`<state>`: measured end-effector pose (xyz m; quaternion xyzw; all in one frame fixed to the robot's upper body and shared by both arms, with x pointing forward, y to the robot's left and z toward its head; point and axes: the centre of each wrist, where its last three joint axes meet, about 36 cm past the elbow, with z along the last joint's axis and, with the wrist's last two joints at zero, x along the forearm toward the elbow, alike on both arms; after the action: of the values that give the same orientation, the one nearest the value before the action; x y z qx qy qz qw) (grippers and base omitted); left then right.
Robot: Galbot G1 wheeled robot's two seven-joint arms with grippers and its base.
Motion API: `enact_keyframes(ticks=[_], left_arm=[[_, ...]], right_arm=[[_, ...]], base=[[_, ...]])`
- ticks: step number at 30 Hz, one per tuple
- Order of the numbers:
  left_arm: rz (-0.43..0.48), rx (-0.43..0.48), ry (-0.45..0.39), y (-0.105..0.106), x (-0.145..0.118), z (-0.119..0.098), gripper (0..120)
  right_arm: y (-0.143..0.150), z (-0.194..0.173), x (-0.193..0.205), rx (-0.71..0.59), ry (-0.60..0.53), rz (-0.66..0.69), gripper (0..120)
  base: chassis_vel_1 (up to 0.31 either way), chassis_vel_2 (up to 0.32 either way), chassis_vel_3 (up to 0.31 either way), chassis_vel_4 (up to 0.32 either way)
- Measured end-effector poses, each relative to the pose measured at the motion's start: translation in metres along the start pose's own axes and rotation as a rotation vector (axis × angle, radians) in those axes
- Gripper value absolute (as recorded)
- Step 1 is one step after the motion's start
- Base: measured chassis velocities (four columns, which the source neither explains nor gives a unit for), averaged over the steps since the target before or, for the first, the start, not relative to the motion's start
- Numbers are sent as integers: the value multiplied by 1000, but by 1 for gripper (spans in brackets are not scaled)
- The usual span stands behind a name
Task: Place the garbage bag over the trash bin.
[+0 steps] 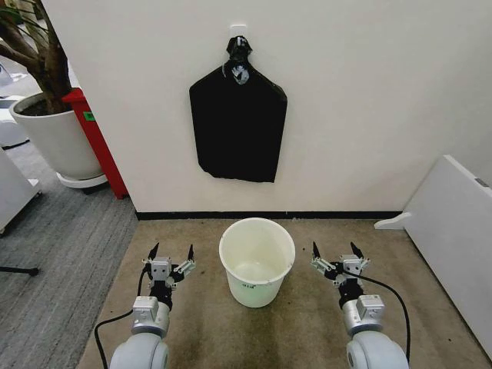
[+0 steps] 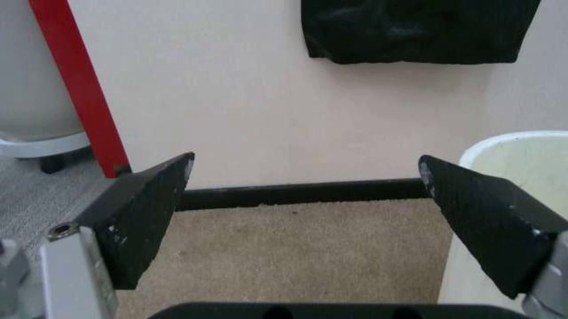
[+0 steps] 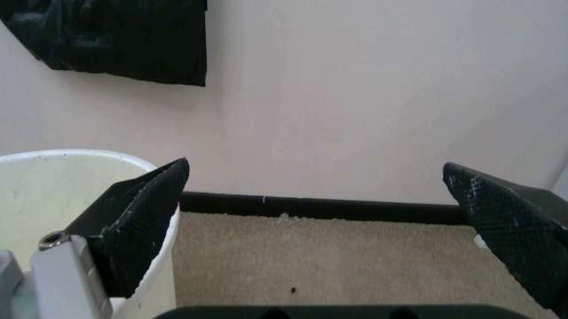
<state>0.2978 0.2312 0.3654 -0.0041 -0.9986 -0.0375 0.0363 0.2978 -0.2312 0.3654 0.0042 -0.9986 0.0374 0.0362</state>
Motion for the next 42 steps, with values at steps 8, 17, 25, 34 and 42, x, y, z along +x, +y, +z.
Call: enact_keyframes(ticks=[8, 17, 25, 34, 42], left_arm=[[0, 0, 0, 0, 0, 0, 100], [0, 0, 0, 0, 0, 0, 100], [0, 0, 0, 0, 0, 0, 100], [0, 0, 0, 0, 0, 0, 100], [0, 0, 0, 0, 0, 0, 100]], right_arm=[[0, 0, 0, 0, 0, 0, 100], [0, 0, 0, 0, 0, 0, 100], [0, 0, 0, 0, 0, 0, 100], [0, 0, 0, 0, 0, 0, 100], [0, 0, 0, 0, 0, 0, 100]], base=[[0, 0, 0, 0], [0, 0, 0, 0], [0, 0, 0, 0], [0, 0, 0, 0], [0, 0, 0, 0]])
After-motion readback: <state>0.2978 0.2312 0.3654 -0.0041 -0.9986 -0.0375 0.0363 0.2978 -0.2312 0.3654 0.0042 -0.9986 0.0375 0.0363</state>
